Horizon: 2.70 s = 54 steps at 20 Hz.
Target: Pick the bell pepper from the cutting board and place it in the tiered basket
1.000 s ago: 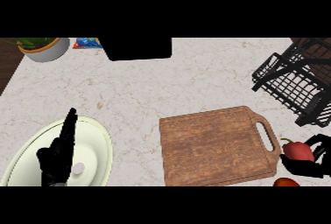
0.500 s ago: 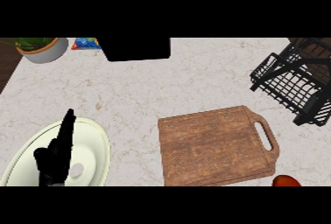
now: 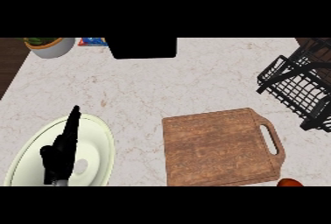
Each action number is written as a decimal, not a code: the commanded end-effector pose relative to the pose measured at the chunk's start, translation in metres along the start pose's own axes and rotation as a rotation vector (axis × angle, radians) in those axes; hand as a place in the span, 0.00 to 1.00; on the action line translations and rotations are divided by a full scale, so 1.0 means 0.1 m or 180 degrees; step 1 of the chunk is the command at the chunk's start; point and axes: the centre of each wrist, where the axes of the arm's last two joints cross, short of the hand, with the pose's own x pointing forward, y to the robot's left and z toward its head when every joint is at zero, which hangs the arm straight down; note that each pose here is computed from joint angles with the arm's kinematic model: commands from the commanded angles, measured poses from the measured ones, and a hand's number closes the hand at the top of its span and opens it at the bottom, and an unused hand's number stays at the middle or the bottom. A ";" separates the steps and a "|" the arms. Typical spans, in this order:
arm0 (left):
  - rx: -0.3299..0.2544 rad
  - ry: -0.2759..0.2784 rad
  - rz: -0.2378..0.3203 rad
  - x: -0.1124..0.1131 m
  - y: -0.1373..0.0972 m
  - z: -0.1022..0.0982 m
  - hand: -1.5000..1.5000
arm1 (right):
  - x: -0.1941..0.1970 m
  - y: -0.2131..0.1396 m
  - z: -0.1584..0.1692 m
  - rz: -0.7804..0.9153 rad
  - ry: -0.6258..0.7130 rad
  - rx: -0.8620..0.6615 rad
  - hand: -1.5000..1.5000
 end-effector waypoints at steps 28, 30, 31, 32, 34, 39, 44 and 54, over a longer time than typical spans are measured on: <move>-0.0253 0.0362 -0.0001 -0.23 -0.17 0.09 0.50 | 0.44 0.84 -1.42 0.0218 0.0290 0.0291 1.00; -0.0227 0.0372 -0.0010 -0.27 -0.18 -0.06 0.50 | 0.36 1.08 -1.45 0.0199 0.0328 0.0306 1.00; -0.0217 0.0370 -0.0041 -0.32 -0.35 0.02 0.50 | 0.34 1.13 -1.46 0.0165 0.0320 0.0311 1.00; -0.0247 0.0382 0.0006 -0.12 -0.24 -0.04 0.50 | 0.25 1.19 -1.51 0.0107 0.0371 0.0362 1.00; -0.0181 0.0387 -0.0028 -0.35 -0.30 0.02 0.50 | 0.38 1.19 -1.61 -0.0107 0.0403 0.0288 1.00; -0.0200 0.0393 -0.0005 -0.22 -0.12 -0.02 0.50 | 0.10 1.54 -1.58 -0.1006 0.0696 0.0595 0.00; -0.0157 0.0434 0.0020 -0.24 -0.19 0.00 0.50 | 0.14 1.62 -1.65 -0.1662 0.0627 0.0463 0.00; -0.0100 0.0410 0.0025 -0.23 -0.04 0.12 0.50 | -0.05 1.04 -1.81 -0.2216 0.0657 -0.0712 0.00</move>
